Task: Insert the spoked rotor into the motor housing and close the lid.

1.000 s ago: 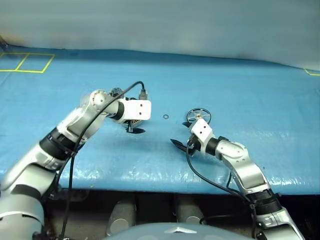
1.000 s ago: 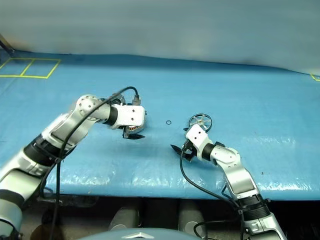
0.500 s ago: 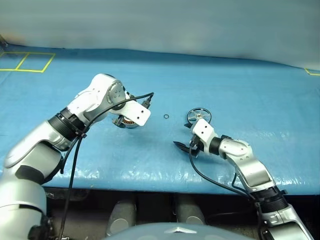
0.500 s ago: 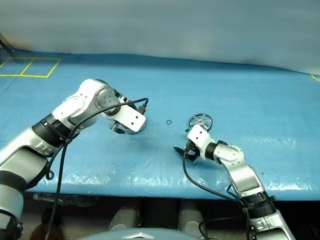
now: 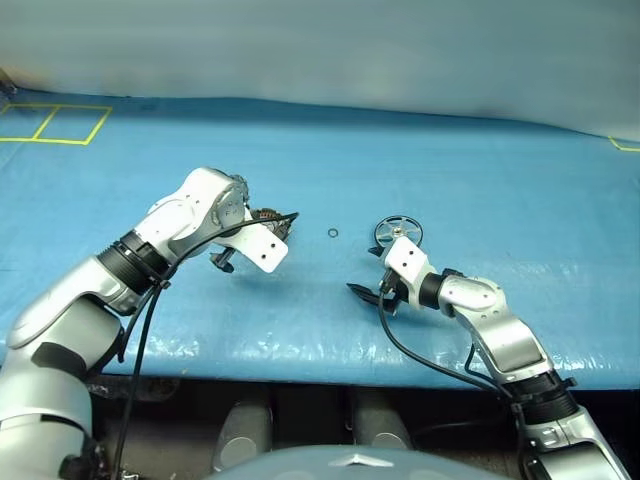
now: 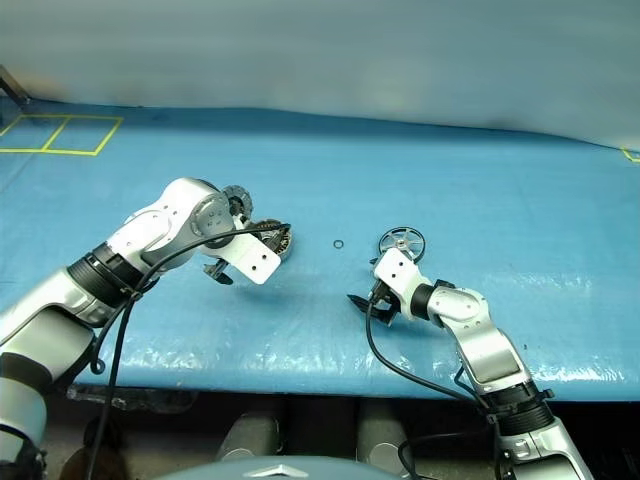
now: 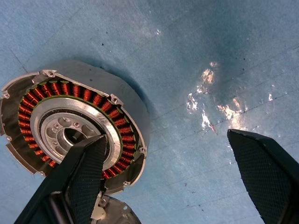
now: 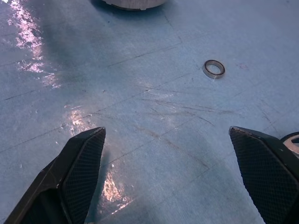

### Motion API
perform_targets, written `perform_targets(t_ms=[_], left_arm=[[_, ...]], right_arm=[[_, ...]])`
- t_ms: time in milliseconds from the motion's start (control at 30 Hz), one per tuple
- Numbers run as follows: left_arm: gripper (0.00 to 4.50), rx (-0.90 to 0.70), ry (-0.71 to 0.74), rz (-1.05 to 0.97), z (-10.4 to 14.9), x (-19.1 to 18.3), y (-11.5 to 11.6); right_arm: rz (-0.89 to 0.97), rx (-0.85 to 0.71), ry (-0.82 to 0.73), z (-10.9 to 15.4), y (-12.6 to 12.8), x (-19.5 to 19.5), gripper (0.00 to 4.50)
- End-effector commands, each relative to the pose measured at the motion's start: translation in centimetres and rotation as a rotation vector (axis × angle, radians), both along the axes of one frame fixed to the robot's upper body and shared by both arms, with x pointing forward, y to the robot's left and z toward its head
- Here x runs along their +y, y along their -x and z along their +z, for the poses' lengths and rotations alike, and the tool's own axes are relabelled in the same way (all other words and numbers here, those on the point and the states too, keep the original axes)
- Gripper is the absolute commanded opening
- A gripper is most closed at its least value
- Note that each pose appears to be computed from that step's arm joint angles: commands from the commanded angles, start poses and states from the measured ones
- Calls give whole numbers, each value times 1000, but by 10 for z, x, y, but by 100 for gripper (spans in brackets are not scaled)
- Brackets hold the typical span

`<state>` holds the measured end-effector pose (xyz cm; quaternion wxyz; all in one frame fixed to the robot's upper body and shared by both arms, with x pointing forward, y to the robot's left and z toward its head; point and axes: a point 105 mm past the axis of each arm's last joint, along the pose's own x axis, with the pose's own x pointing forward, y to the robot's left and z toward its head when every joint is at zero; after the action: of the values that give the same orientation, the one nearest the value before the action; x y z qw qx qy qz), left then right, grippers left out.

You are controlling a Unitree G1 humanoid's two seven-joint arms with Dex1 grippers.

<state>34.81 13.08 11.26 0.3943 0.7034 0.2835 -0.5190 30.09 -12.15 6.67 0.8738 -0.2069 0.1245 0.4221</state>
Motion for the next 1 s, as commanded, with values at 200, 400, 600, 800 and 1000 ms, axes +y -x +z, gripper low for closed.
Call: perform_targets(t_ms=[200, 400, 600, 800, 1000], left_arm=[[450, -40, 19, 20, 2, -4, -9], [450, -50, 46, 24, 8, -9, -12], [450, -62, 36, 12, 14, -8, -12], [450, -67, 36, 18, 19, -7, -12], [450, -76, 30, 28, 22, -3, -14]], right_arm=[[40, -44, 10, 14, 1, 7, 447], [42, -40, 20, 14, 3, 5, 447], [43, -33, 21, 12, 2, 6, 447], [50, -28, 21, 12, 2, 8, 447], [54, -21, 24, 9, 1, 9, 447]])
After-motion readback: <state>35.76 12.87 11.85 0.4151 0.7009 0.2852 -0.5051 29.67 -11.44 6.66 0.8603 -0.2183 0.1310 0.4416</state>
